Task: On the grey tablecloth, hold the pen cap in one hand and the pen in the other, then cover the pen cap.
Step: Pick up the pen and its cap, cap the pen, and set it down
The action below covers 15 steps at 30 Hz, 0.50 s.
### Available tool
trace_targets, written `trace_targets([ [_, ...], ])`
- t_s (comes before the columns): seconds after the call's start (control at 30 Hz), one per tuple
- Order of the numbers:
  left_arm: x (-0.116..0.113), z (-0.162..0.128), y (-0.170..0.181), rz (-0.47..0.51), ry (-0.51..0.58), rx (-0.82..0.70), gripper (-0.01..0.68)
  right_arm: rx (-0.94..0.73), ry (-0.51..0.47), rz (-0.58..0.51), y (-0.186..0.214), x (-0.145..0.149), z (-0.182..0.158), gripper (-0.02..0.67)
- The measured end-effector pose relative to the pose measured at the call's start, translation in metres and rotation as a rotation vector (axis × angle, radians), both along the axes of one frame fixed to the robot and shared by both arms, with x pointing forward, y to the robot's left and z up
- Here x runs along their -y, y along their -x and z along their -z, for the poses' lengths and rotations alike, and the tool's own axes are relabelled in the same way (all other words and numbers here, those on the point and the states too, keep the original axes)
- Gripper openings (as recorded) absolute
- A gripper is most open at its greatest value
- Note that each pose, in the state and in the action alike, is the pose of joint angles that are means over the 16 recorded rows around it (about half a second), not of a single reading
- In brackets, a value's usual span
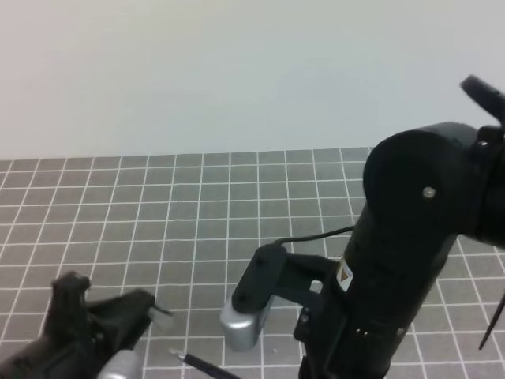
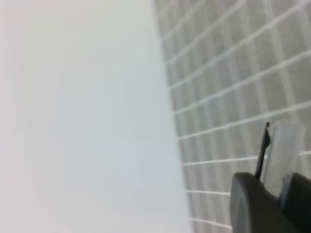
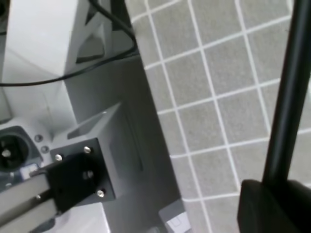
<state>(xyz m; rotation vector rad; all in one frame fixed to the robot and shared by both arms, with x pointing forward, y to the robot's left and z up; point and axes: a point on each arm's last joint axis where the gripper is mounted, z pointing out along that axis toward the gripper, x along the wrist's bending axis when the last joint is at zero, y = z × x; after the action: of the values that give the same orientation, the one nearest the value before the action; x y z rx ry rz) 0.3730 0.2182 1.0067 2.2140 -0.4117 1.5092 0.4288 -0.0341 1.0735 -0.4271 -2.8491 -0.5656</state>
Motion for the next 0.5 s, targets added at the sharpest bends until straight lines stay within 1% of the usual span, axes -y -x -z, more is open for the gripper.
trace_targets([
  [0.17,0.0021,0.0002,0.0018,0.016,0.011,0.008,0.081,0.018,0.002,0.001,0.0020,0.0033,-0.0038,0.070],
  [0.5,0.0029,-0.0003,0.0020,0.024,0.010,0.019,0.081,0.044,0.038,0.007,0.0024,0.0096,-0.0019,0.070],
])
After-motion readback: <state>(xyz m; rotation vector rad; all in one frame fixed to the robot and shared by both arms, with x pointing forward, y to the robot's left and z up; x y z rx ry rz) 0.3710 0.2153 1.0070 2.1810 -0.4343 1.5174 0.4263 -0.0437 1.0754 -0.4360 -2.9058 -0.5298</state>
